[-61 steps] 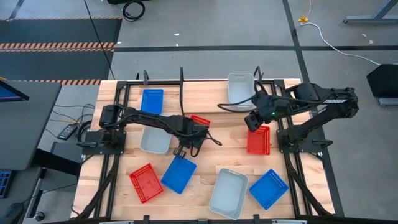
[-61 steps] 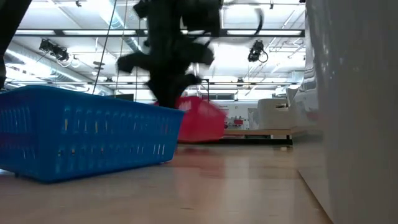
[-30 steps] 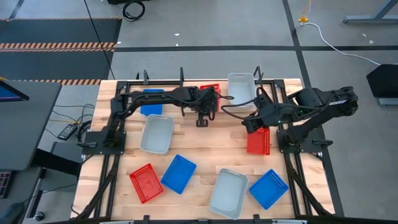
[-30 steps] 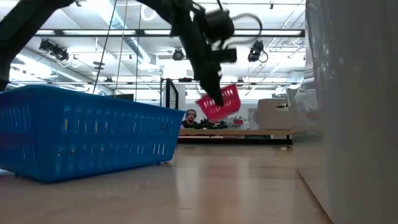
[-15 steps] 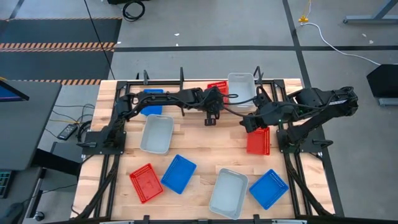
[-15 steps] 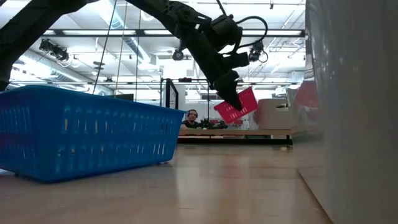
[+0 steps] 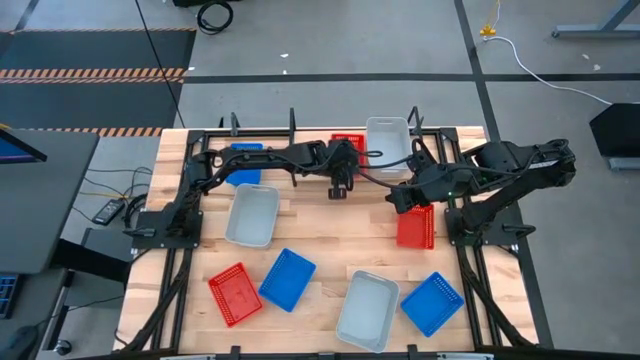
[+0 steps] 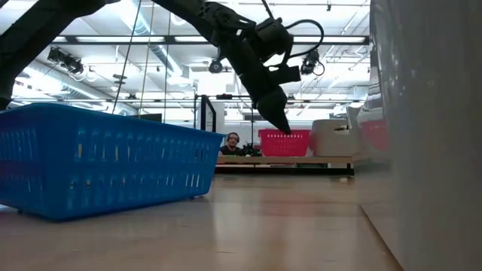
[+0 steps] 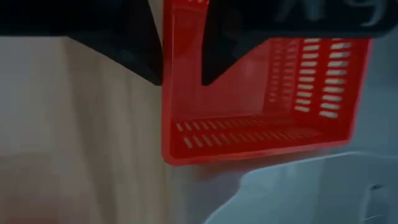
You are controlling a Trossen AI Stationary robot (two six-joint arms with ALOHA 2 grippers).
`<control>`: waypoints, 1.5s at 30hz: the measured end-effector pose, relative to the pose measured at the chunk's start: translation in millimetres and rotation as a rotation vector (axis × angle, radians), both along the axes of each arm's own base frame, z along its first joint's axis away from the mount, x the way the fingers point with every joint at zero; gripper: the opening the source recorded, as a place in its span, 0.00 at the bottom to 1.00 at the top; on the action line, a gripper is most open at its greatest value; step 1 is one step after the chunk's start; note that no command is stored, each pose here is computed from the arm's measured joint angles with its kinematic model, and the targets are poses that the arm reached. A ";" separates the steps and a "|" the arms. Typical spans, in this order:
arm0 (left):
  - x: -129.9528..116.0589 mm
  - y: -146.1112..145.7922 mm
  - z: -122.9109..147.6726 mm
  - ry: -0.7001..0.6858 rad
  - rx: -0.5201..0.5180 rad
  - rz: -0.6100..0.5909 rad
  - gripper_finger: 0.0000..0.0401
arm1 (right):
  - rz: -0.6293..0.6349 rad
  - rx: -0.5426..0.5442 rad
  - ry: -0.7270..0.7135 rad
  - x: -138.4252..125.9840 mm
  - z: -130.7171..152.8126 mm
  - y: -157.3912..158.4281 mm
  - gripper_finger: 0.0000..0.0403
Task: Stack baskets on shelf by color
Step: Put the top left red bin on the shelf
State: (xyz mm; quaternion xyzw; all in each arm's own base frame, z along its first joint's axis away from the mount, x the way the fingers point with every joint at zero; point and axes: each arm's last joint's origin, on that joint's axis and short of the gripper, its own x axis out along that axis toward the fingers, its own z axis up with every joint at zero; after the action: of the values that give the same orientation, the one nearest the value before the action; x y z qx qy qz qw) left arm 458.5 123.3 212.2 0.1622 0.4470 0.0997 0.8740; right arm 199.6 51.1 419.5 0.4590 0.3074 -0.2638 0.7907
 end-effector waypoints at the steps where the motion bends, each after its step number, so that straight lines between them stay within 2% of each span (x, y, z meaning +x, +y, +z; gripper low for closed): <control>1: -0.5 0.6 0.8 0.002 0.016 0.020 0.31 | 0.000 0.000 0.000 0.0 0.0 0.0 0.32; 4: -7.3 -0.8 12.9 0.016 0.047 0.063 0.34 | 0.011 -0.011 0.002 0.0 0.0 0.0 0.32; 7: -19.6 -7.7 42.5 -0.021 0.033 0.081 0.36 | 0.045 -0.043 0.015 -0.5 -0.4 0.0 0.32; 15: -58.5 -44.3 128.7 -0.255 -0.163 0.077 0.36 | 0.047 -0.154 0.032 -1.7 -1.0 -3.2 0.32; 18: -73.9 -54.8 138.8 -0.212 -0.194 0.091 0.36 | 0.045 -0.183 0.034 -1.4 -0.8 -5.0 0.32; 21: -84.0 -53.0 126.0 -0.049 -0.179 0.143 0.35 | 0.051 -0.201 0.039 -0.8 -0.8 -7.1 0.32; 25: -75.6 -29.1 84.4 0.137 -0.171 0.259 0.35 | 0.044 -0.203 0.025 0.9 0.3 -9.1 0.32; 28: -64.7 -7.7 50.0 0.209 -0.197 0.334 0.35 | 0.042 -0.196 -0.005 3.1 2.2 -8.6 0.32; 32: -53.5 10.0 10.6 0.295 -0.197 0.345 0.33 | 0.041 -0.184 -0.034 5.1 4.0 -7.8 0.32; 37: -46.8 15.7 -9.1 0.328 -0.187 0.320 0.31 | 0.045 -0.171 -0.054 6.5 5.3 -7.1 0.32; 45: -34.7 16.0 -6.1 0.219 -0.150 0.277 0.29 | 0.049 -0.168 -0.052 6.4 5.2 -7.0 0.32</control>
State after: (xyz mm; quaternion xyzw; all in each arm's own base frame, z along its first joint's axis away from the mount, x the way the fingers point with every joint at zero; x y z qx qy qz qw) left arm 423.7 139.3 206.1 0.0432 0.5638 0.1670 0.8077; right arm 206.0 44.1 424.7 0.3902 0.2748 -0.2571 0.8403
